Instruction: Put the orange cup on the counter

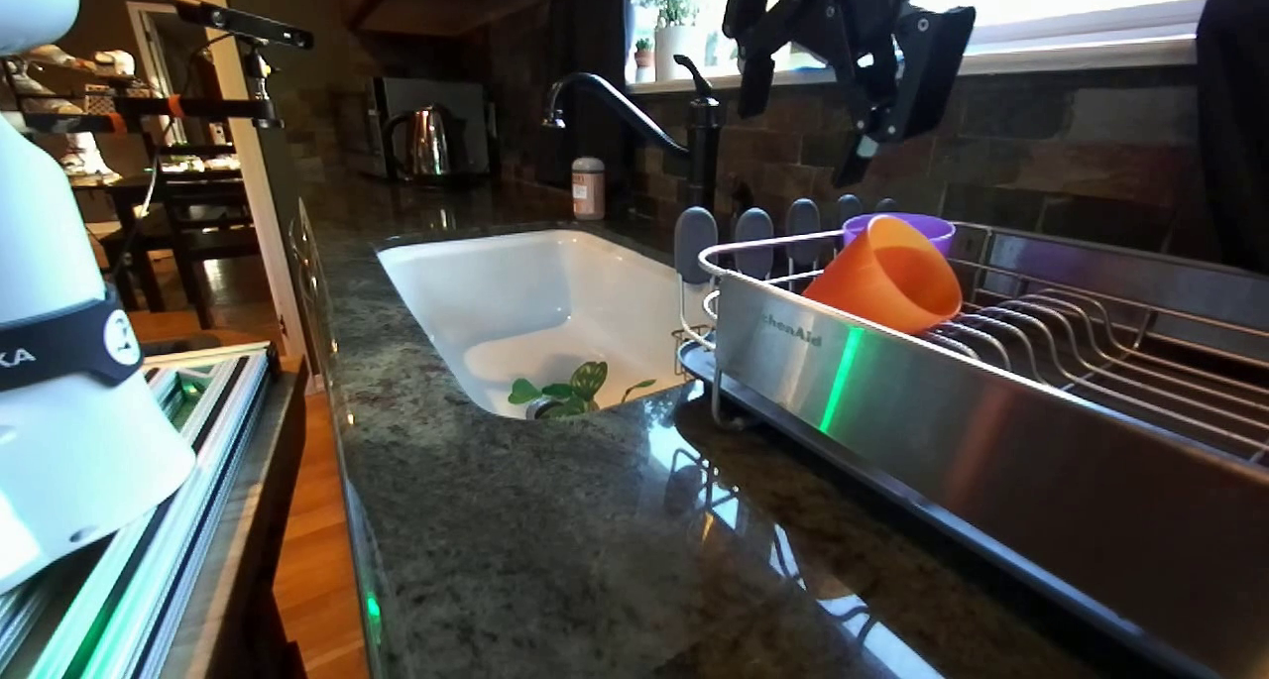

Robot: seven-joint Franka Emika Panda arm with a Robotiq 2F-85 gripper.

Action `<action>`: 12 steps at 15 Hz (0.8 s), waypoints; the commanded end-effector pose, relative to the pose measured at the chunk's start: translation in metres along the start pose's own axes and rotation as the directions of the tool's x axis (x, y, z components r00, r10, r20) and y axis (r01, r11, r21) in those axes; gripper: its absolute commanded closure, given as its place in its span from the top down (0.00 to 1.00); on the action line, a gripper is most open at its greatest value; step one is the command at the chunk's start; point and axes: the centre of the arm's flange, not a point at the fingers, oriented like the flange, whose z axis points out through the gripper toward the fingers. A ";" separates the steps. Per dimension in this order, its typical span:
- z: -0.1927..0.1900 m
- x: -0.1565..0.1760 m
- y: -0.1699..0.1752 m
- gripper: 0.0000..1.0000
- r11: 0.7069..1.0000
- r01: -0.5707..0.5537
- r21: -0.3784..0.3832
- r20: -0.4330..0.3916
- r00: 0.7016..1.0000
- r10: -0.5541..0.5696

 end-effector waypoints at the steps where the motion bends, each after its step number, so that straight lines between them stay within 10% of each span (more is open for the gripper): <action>1: -0.001 0.012 0.027 1.00 0.996 -0.088 -0.003 0.000 0.996 0.088; 8: 0.021 0.032 0.049 0.92 0.989 -0.144 -0.014 -0.016 0.989 0.144; 12: 0.028 0.043 0.053 0.59 0.988 -0.154 -0.019 -0.024 0.988 0.154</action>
